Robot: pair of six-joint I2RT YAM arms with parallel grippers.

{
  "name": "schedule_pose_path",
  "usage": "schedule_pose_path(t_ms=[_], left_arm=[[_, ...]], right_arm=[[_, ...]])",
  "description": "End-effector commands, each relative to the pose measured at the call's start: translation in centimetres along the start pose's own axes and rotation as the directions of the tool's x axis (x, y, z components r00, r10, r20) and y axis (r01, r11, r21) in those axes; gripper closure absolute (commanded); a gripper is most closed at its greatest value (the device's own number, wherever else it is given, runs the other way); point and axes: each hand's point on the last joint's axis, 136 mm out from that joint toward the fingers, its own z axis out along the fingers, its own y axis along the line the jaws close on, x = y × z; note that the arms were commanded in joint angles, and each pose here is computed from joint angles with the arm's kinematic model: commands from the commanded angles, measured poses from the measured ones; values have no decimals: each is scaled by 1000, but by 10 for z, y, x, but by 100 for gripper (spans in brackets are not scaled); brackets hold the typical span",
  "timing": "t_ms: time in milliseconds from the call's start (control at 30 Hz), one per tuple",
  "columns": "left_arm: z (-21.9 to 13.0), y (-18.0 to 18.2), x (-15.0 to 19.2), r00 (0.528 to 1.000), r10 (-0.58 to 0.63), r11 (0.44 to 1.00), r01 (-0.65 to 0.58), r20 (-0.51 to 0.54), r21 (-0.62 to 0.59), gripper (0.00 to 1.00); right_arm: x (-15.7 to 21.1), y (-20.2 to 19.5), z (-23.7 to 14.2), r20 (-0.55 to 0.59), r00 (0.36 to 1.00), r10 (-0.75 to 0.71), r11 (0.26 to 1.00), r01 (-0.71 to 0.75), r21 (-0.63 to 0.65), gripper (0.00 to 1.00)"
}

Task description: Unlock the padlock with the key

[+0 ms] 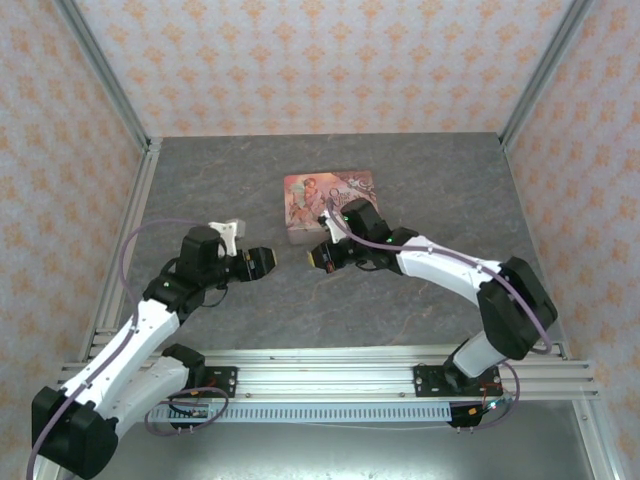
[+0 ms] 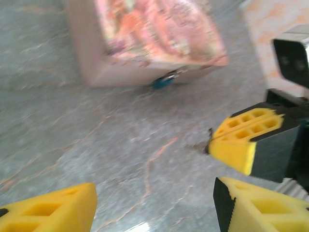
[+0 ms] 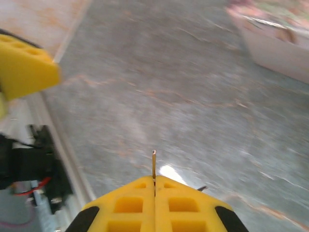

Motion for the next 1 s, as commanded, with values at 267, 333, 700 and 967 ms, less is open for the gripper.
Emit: schedule_pose_path(t_ms=[267, 333, 700, 967], left_arm=[[-25, -92, -32, 991, 73, 900, -114, 113, 421, 45], [-28, -97, -34, 989, 79, 886, -127, 124, 447, 48], [-20, -102, -31, 993, 90, 866, -118, 80, 486, 64], [-15, -102, -25, 995, 93, 855, -100, 40, 508, 64]], right_arm=[[-34, 91, -44, 178, 972, -156, 909, 212, -360, 100], [-35, 96, -47, 182, 971, -157, 901, 216, -376, 100], [-38, 108, -55, 182, 972, -152, 881, 216, -421, 100], [-40, 113, -60, 196, 968, -159, 875, 230, -425, 100]])
